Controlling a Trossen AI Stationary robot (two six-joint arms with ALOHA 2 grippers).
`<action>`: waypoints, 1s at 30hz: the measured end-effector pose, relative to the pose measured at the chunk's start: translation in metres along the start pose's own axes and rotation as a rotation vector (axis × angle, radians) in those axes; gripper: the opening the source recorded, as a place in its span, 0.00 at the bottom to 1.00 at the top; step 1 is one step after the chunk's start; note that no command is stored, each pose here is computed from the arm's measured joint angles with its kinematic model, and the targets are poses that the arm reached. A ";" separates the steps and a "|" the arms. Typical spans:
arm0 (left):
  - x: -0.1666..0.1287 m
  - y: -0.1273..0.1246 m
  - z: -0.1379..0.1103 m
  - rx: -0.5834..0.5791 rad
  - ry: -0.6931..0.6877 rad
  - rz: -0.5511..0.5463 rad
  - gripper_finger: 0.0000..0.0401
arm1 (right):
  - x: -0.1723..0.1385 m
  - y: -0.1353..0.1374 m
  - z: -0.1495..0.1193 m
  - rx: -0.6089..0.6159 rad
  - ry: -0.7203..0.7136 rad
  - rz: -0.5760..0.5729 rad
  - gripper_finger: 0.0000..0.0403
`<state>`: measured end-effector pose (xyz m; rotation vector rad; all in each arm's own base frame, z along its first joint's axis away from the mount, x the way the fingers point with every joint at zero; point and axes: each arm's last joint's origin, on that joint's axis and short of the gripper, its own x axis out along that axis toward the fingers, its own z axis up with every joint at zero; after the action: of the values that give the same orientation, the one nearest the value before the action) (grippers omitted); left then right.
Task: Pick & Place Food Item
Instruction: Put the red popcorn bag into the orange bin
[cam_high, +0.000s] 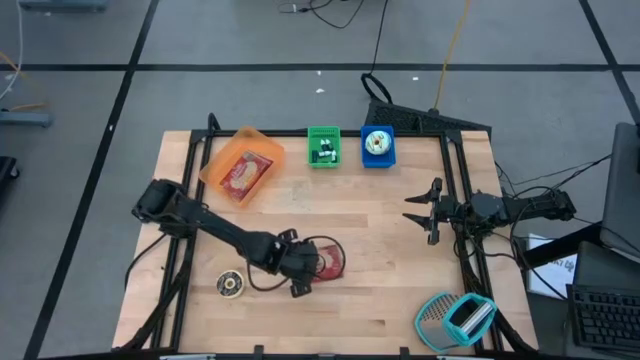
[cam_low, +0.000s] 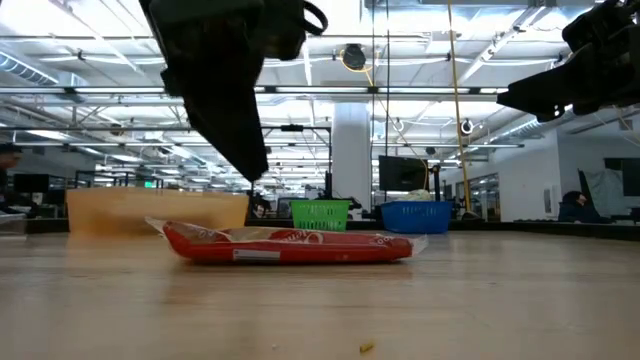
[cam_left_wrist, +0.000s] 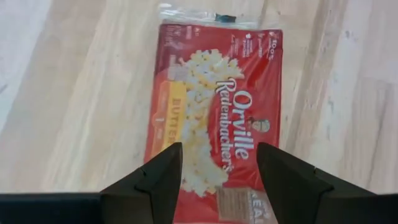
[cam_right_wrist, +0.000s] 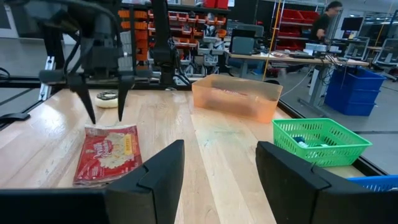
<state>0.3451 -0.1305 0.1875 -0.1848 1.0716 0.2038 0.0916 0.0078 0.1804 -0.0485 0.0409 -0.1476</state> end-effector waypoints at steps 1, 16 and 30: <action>-0.004 0.001 0.000 0.000 -0.001 0.000 0.52 | 0.000 0.000 0.000 0.000 0.000 0.000 0.46; 0.012 -0.015 -0.030 -0.001 0.149 -0.023 0.52 | 0.000 0.000 0.000 0.000 0.000 0.000 0.46; 0.030 -0.017 -0.035 -0.009 0.195 -0.031 0.52 | 0.000 0.000 0.000 0.000 0.000 0.000 0.46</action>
<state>0.3340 -0.1528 0.1452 -0.2329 1.2609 0.1649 0.0916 0.0078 0.1804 -0.0486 0.0410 -0.1477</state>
